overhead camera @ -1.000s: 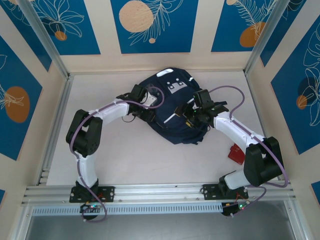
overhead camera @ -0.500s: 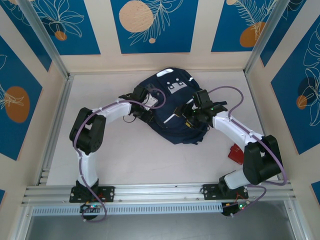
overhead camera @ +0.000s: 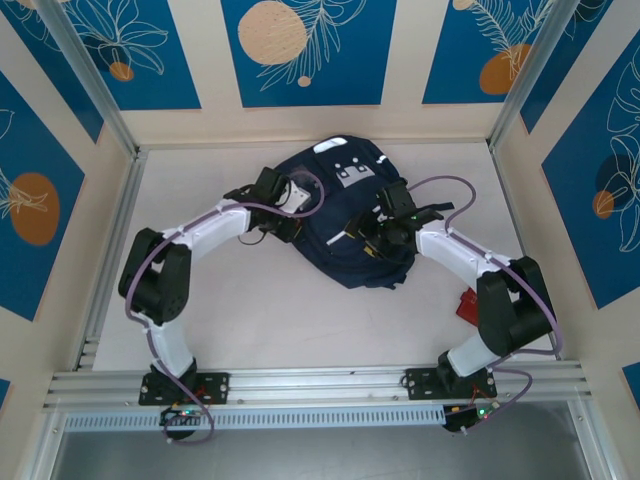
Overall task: Pack the student bag
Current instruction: Zip the student bag at the center of the table.
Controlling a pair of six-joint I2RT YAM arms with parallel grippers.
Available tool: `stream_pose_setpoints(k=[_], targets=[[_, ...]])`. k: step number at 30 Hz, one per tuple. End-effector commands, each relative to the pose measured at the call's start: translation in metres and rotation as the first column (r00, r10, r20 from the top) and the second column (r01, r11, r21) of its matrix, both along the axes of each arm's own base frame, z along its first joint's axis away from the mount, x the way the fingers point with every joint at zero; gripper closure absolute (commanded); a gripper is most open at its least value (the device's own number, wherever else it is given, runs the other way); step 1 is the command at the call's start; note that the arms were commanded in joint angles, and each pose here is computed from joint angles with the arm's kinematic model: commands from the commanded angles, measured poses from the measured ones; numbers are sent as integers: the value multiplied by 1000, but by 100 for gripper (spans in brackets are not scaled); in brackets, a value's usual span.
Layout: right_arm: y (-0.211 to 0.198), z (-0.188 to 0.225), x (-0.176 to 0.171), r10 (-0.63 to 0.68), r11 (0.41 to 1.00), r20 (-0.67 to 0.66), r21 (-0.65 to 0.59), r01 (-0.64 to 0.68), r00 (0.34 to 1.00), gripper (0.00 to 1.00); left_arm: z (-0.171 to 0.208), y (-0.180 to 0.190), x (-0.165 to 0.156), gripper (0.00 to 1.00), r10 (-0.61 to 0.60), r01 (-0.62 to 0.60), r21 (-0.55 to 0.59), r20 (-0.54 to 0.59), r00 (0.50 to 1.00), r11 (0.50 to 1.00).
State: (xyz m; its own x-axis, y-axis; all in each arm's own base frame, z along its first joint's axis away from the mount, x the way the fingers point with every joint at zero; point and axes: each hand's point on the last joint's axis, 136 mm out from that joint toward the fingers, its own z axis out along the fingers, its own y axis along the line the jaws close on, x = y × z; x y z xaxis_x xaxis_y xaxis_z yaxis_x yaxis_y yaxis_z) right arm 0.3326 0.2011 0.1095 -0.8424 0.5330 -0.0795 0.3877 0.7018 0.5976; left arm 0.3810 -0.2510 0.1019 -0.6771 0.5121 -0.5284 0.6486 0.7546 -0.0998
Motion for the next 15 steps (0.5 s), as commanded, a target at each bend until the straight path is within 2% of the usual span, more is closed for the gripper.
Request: stream_pose_setpoints(k=[1,4,10,15], targets=[[14,11,16,-14,998,58,63,10,998,47,11,-4,-17,100,5,-7,-63,-43,999,998],[20,15,21,-25,994,76,106,17,997,54,8,-5,-26,100,10,-14,-72,-58,998,997],[27,38,33,-51,976,165,216,15,985,74,5,-3,-44,100,15,-21,-101,-66,998,995],[34,54,38,-47,964,212,265,-11,976,84,3,-13,-60,100,-14,3,-150,-68,998,989]])
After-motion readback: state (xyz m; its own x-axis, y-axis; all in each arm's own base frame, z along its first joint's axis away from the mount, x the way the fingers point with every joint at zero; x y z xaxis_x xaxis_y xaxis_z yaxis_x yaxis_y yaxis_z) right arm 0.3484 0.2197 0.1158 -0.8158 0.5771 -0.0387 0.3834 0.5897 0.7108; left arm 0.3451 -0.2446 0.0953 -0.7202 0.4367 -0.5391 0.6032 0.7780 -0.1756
